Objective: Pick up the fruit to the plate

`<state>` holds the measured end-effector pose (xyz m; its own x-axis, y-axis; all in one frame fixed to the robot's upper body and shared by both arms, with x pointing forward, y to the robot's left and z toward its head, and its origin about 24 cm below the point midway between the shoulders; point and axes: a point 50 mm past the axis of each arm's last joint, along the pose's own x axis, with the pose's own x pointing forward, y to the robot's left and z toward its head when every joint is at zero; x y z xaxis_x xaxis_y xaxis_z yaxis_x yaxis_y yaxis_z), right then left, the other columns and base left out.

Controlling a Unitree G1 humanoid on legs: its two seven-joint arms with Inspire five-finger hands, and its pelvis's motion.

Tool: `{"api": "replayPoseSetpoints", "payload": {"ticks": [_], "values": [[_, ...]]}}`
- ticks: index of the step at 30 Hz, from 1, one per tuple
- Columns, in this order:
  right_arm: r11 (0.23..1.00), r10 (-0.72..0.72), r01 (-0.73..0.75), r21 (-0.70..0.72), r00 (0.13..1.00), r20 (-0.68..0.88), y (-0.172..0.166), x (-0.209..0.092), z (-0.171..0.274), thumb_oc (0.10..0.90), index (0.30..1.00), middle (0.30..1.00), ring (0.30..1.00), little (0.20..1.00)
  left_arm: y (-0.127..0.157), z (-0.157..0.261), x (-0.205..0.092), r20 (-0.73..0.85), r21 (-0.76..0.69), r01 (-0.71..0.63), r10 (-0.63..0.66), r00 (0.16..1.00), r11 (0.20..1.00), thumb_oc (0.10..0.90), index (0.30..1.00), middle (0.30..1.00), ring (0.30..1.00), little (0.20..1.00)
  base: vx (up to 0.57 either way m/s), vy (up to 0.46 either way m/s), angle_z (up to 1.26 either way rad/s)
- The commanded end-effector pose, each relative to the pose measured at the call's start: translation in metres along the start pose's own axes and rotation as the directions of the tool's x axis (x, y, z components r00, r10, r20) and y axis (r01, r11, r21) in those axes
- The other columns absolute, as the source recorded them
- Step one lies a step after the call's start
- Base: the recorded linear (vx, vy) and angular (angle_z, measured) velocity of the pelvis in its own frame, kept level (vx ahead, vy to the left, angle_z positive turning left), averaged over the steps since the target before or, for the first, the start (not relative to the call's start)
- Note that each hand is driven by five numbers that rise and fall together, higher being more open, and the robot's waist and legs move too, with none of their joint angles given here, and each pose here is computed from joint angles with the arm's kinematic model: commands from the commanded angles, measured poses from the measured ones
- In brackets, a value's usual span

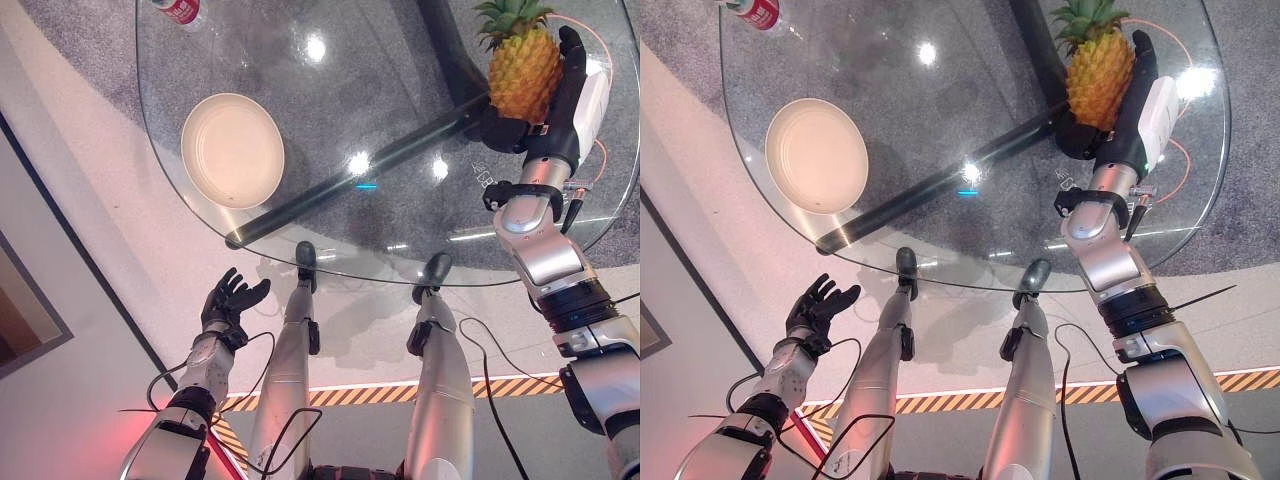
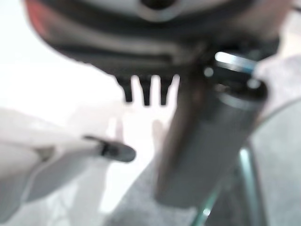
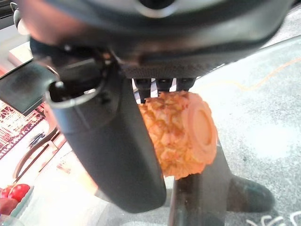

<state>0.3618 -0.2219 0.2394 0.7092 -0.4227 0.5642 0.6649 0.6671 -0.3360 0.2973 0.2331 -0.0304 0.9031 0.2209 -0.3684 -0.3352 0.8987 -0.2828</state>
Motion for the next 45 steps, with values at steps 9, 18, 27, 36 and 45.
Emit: {"api": "replayPoseSetpoints", "payload": {"ticks": [9, 18, 27, 36, 45], "values": [[0.996, -0.045, 0.051, -0.069, 0.996, 0.083, -0.019, 0.023, 0.019, 0.580, 0.712, 0.712, 0.712, 0.680, 0.024, -0.008, -0.008, -0.023, 0.087, -0.048, 0.050, 0.998, 0.995, 0.800, 0.900, 0.900, 0.900, 0.900, 0.00, 0.000, 0.00], [0.993, -0.048, 0.052, -0.103, 0.998, 0.041, -0.021, 0.025, 0.012, 0.100, 0.300, 0.300, 0.300, 0.200, 0.023, -0.008, -0.008, -0.021, 0.080, -0.043, 0.044, 0.999, 0.996, 0.800, 0.900, 0.900, 0.900, 0.900, 0.00, 0.000, 0.00], [0.990, -0.030, 0.031, -0.140, 1.000, 0.010, -0.021, 0.026, 0.005, 0.100, 0.300, 0.300, 0.300, 0.200, 0.023, -0.006, -0.008, -0.019, 0.078, -0.040, 0.041, 0.999, 0.996, 0.800, 0.900, 0.900, 0.900, 0.900, 0.00, 0.000, 0.00], [0.987, -0.031, 0.035, -0.160, 0.999, 0.027, -0.023, 0.027, 0.006, 0.100, 0.300, 0.300, 0.300, 0.200, 0.023, -0.002, -0.007, -0.002, 0.050, -0.050, 0.050, 0.999, 0.998, 0.800, 0.900, 0.900, 0.900, 0.900, 0.00, 0.000, 0.00], [0.991, -0.040, 0.053, -0.126, 0.994, 0.101, -0.025, 0.022, 0.015, 0.100, 0.300, 0.300, 0.300, 0.200, 0.035, 0.019, -0.007, 0.110, -0.159, -0.176, 0.194, 0.975, 0.972, 0.800, 0.900, 0.900, 0.900, 0.900, 0.00, 0.003, 0.00]]}}
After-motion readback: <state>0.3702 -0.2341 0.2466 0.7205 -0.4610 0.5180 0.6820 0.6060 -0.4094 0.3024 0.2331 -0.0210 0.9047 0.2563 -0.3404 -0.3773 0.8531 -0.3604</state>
